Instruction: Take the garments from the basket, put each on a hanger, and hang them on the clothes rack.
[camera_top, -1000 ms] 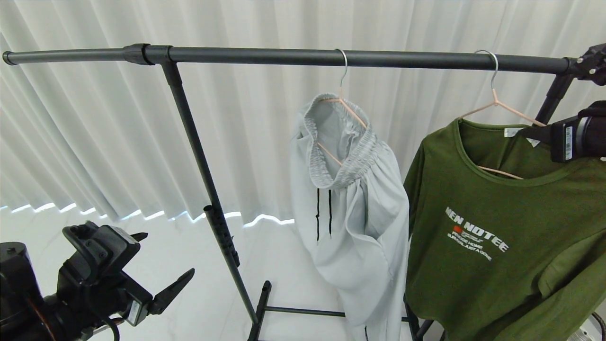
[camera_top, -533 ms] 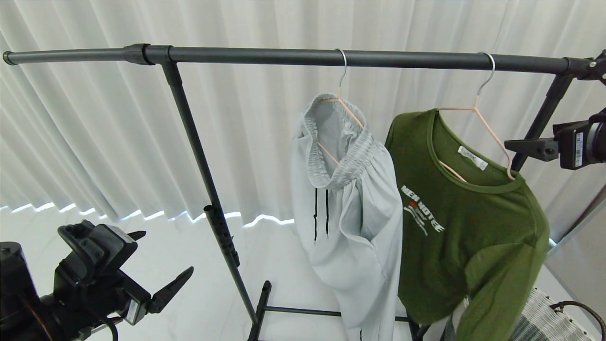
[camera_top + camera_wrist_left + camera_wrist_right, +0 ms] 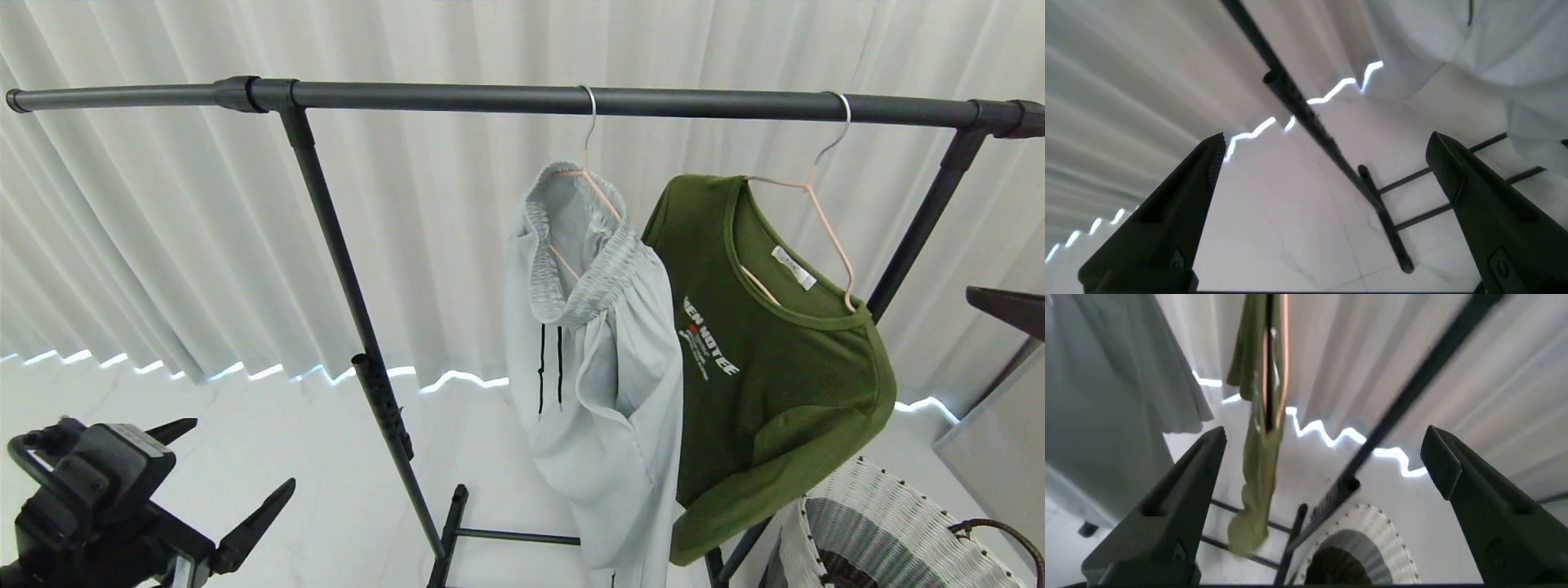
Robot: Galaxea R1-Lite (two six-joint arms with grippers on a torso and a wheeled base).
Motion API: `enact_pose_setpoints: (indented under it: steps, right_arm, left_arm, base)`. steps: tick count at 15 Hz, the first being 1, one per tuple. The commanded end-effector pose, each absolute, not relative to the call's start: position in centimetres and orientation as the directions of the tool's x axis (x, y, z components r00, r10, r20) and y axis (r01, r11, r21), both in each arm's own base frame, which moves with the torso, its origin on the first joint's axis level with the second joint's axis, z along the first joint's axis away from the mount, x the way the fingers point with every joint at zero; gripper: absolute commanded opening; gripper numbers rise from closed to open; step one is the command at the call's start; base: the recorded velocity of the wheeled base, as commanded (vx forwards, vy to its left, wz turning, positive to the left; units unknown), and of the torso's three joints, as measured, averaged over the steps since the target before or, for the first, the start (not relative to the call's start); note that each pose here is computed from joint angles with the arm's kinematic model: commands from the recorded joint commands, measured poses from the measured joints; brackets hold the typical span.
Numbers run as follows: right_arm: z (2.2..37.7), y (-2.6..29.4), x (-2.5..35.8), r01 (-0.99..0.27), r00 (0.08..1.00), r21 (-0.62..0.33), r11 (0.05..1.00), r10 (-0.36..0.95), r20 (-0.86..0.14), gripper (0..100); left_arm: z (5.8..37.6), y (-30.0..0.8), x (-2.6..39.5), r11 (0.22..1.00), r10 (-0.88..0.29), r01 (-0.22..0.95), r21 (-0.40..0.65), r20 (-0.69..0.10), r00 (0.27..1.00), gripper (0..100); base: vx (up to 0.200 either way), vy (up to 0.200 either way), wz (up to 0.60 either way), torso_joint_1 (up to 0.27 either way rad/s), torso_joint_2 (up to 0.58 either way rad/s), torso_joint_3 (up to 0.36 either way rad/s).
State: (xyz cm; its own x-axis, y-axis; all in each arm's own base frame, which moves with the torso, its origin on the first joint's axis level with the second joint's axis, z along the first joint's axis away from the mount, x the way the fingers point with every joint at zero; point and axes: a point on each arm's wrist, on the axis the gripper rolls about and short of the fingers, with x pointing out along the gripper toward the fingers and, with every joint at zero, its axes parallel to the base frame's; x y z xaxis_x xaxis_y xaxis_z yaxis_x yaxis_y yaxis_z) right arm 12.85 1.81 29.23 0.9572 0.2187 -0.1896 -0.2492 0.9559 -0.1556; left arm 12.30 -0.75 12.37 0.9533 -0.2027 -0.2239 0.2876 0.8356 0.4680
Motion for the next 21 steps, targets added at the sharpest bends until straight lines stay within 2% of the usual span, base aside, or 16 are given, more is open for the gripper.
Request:
enact_pose_setpoints:
  steps: [1,4,8,11,15,17,18,19,20,21]
  right_arm:
    - [27.4,1.0,8.0,-0.191,0.976,-0.169,0.967,0.168,-0.137,100]
    - [24.1,0.5,4.4,-0.157,0.981,-0.176,0.972,0.134,-0.139,100]
    - [19.5,0.0,0.7,-0.103,0.977,-0.181,0.978,0.065,-0.201,100]
    - [17.3,-0.3,0.0,-0.023,0.974,-0.198,0.980,-0.023,-0.226,100]
    - [14.0,-0.4,-1.9,0.110,0.940,-0.206,0.972,-0.169,-0.296,100]
    - [11.9,-0.3,-3.2,0.108,0.953,-0.166,0.980,-0.149,-0.264,100]
    - [11.8,-0.3,-3.2,0.108,0.954,-0.164,0.981,-0.148,-0.260,100]
    - [9.4,-0.2,-4.4,0.033,0.985,-0.145,0.989,-0.057,-0.163,100]
    - [8.6,-0.2,-4.0,0.034,0.982,-0.145,0.989,-0.060,-0.177,100]
    - [8.6,-0.2,-3.7,0.036,0.989,-0.146,0.989,-0.057,-0.137,100]
  left_arm:
    - [13.2,-0.5,10.7,0.872,-0.137,0.187,0.453,-0.140,0.981,100]
    - [13.9,-0.1,9.9,0.897,0.023,0.013,0.442,-0.077,0.997,100]
    - [14.2,0.2,9.1,0.906,0.138,-0.111,0.409,-0.036,0.990,100]
    - [14.0,0.4,8.1,0.905,0.252,-0.217,0.367,-0.050,0.966,100]
    - [12.1,0.7,3.9,0.905,0.306,-0.253,0.342,-0.111,0.945,100]
    - [10.2,0.7,0.8,0.892,0.352,-0.301,0.338,-0.101,0.930,100]
    - [10.1,0.7,0.6,0.891,0.352,-0.301,0.339,-0.100,0.931,100]
    - [8.4,0.5,-1.7,0.887,0.355,-0.311,0.340,-0.075,0.932,100]
    - [8.7,0.5,-2.0,0.888,0.354,-0.313,0.337,-0.065,0.933,100]
    - [8.6,0.5,-2.0,0.890,0.357,-0.318,0.328,-0.066,0.932,100]
  base:
    - [0.000,0.000,0.00,0.000,0.00,0.000]
    - [0.000,0.000,0.00,0.000,0.00,0.000]
    - [0.000,0.000,0.00,0.000,0.00,0.000]
    - [0.000,0.000,0.00,0.000,0.00,0.000]
    - [0.000,0.000,0.00,0.000,0.00,0.000]
    - [0.000,0.000,0.00,0.000,0.00,0.000]
    - [0.000,0.000,0.00,0.000,0.00,0.000]
    - [0.000,0.000,0.00,0.000,0.00,0.000]
    - [0.000,0.000,0.00,0.000,0.00,0.000]
    - [0.000,0.000,0.00,0.000,0.00,0.000]
